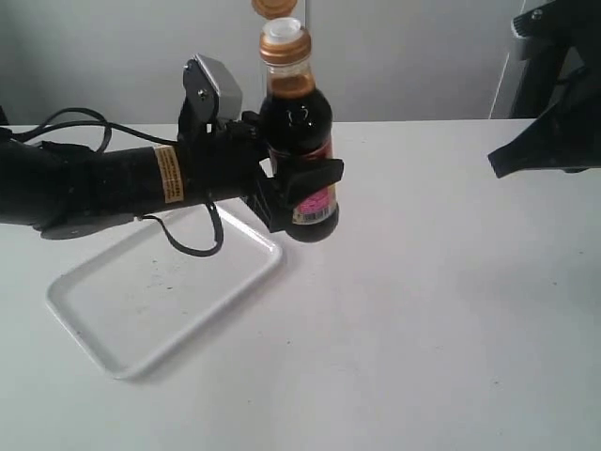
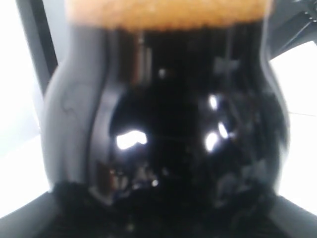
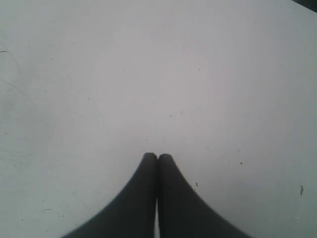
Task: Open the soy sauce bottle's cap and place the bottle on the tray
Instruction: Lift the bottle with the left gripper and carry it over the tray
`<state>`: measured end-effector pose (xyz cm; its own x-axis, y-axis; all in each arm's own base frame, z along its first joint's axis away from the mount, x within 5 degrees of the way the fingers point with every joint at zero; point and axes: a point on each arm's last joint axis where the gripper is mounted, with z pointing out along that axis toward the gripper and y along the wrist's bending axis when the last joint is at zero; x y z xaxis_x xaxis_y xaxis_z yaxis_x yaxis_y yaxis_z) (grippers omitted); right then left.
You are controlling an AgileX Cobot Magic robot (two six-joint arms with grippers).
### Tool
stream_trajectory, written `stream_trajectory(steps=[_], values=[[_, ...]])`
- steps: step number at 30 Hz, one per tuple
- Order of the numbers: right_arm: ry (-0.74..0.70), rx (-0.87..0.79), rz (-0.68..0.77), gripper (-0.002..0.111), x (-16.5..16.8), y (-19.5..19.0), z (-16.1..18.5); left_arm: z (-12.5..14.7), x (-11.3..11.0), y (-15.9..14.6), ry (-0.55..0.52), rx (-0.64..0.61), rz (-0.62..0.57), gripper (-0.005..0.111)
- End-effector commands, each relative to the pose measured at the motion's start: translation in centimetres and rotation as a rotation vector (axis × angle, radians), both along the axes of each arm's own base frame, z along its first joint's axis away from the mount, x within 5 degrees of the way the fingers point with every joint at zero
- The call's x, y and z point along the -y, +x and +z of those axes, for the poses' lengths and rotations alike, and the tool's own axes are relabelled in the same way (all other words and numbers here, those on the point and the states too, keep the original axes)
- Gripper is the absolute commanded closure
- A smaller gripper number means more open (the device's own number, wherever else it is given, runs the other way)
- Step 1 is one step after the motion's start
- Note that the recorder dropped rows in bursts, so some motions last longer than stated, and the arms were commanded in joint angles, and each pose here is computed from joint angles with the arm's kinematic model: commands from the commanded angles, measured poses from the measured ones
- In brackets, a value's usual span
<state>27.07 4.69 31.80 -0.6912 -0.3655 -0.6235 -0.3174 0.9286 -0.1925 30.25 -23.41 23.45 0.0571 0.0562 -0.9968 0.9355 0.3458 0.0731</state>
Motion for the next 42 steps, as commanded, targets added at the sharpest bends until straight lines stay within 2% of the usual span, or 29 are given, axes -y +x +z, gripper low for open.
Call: stream_trajectory(steps=[1, 16, 31, 42], values=[[0.006, -0.001, -0.007, 0.108, 0.1, -0.1, -0.1, 2.2, -1.6, 0.3, -0.098, 0.025, -0.004, 0.107], [0.006, -0.003, -0.008, 0.108, 0.1, -0.1, -0.1, 1.3, -7.1, 3.0, -0.015, 0.001, 0.080, 0.107], [0.017, 0.000, -0.019, 0.108, 0.1, 0.0, -0.1, -1.1, -12.0, 3.0, 0.034, -0.054, 0.208, 0.107], [0.018, 0.007, -0.018, 0.108, 0.1, 0.0, 0.0, -4.3, -12.7, 0.8, 0.117, -0.043, 0.231, 0.107]])
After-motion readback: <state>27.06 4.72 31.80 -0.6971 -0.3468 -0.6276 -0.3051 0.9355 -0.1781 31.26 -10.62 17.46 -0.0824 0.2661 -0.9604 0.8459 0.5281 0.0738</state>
